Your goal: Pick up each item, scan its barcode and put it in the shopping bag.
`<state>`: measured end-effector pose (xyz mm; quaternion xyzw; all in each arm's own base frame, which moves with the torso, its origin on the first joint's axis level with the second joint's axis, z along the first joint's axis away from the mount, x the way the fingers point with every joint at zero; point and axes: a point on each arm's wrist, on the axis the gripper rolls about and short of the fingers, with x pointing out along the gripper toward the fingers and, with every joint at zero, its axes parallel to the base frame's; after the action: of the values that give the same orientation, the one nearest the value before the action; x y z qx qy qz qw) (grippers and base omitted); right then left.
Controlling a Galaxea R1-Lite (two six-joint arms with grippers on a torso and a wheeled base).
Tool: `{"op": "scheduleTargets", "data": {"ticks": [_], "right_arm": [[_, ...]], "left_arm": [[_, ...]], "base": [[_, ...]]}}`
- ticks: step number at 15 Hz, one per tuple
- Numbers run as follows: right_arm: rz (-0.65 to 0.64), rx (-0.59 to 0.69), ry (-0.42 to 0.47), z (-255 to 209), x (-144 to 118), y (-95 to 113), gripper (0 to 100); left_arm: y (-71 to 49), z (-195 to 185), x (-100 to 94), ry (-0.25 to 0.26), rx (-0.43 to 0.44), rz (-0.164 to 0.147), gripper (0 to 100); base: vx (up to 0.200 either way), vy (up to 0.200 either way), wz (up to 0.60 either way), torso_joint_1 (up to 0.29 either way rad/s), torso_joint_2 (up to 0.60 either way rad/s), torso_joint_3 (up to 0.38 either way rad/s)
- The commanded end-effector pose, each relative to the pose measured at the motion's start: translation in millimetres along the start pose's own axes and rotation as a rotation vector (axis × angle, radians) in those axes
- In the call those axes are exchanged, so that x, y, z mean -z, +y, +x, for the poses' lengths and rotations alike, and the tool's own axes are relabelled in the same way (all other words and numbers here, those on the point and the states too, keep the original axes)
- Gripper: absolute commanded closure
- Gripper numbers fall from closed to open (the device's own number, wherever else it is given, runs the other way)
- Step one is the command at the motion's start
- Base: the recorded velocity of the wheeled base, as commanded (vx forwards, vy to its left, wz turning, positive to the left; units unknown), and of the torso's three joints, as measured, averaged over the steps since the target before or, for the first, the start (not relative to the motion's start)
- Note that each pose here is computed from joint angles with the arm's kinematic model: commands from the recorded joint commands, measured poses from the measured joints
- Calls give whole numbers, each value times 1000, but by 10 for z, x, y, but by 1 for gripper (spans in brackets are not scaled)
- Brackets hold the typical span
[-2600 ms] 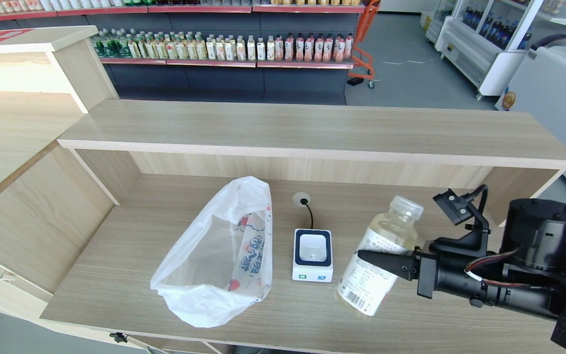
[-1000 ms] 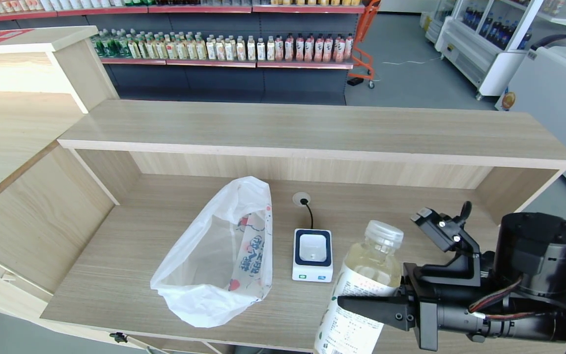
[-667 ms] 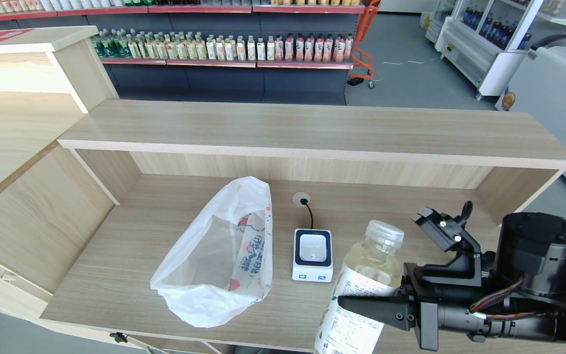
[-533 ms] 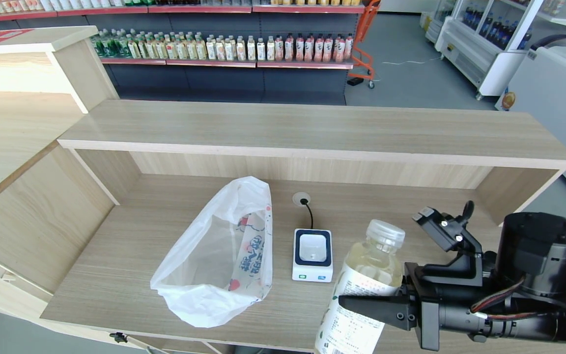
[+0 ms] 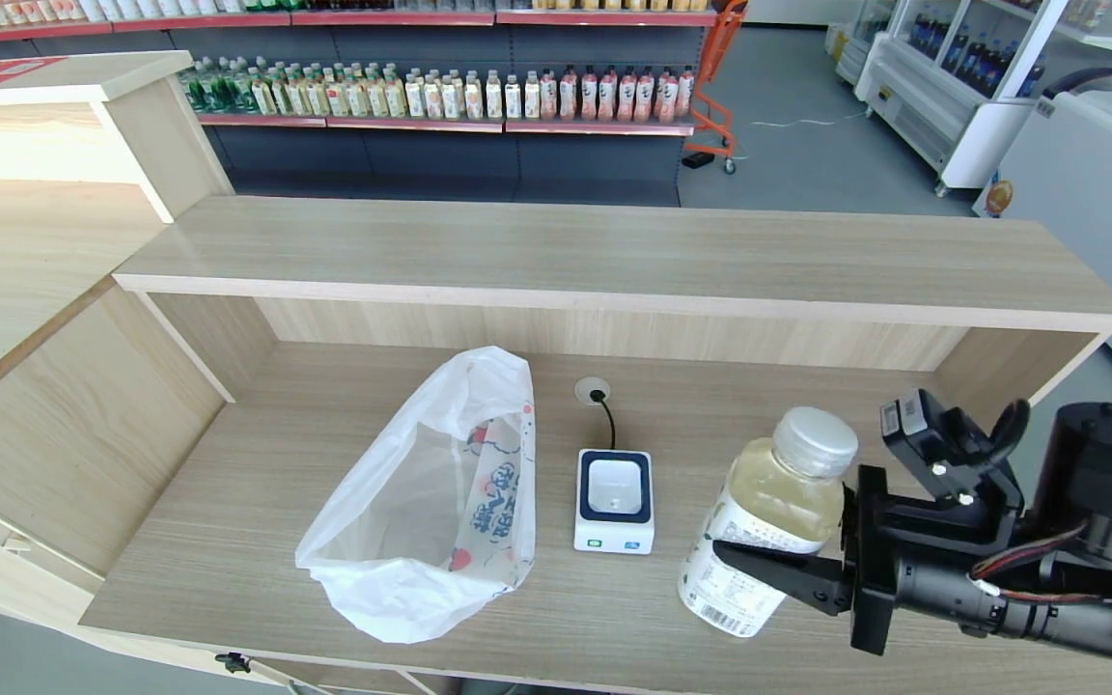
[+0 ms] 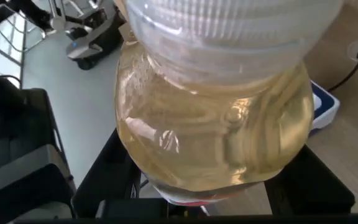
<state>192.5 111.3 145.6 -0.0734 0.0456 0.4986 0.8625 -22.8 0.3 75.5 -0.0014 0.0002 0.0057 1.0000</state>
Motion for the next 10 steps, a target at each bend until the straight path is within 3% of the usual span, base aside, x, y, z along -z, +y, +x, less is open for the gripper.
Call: {"op": "scheduleTargets", "data": {"ticks": [1, 3, 8, 10], "right_arm": [[-219, 189, 99, -294, 94, -245, 100], [-406, 194, 186, -361, 214, -277, 100], [-526, 207, 135, -311, 128, -306, 100], [-647, 221, 146, -306, 134, -361, 100]], "left_arm": [[0, 0, 0, 0, 1, 0, 0], [0, 0, 0, 0, 1, 0, 0], [0, 0, 0, 0, 1, 0, 0], [0, 0, 0, 0, 1, 0, 0]], "base": [[0, 0, 0, 0, 0, 0], [0, 0, 0, 0, 0, 0], [0, 0, 0, 0, 0, 0], [0, 0, 0, 0, 0, 0]]}}
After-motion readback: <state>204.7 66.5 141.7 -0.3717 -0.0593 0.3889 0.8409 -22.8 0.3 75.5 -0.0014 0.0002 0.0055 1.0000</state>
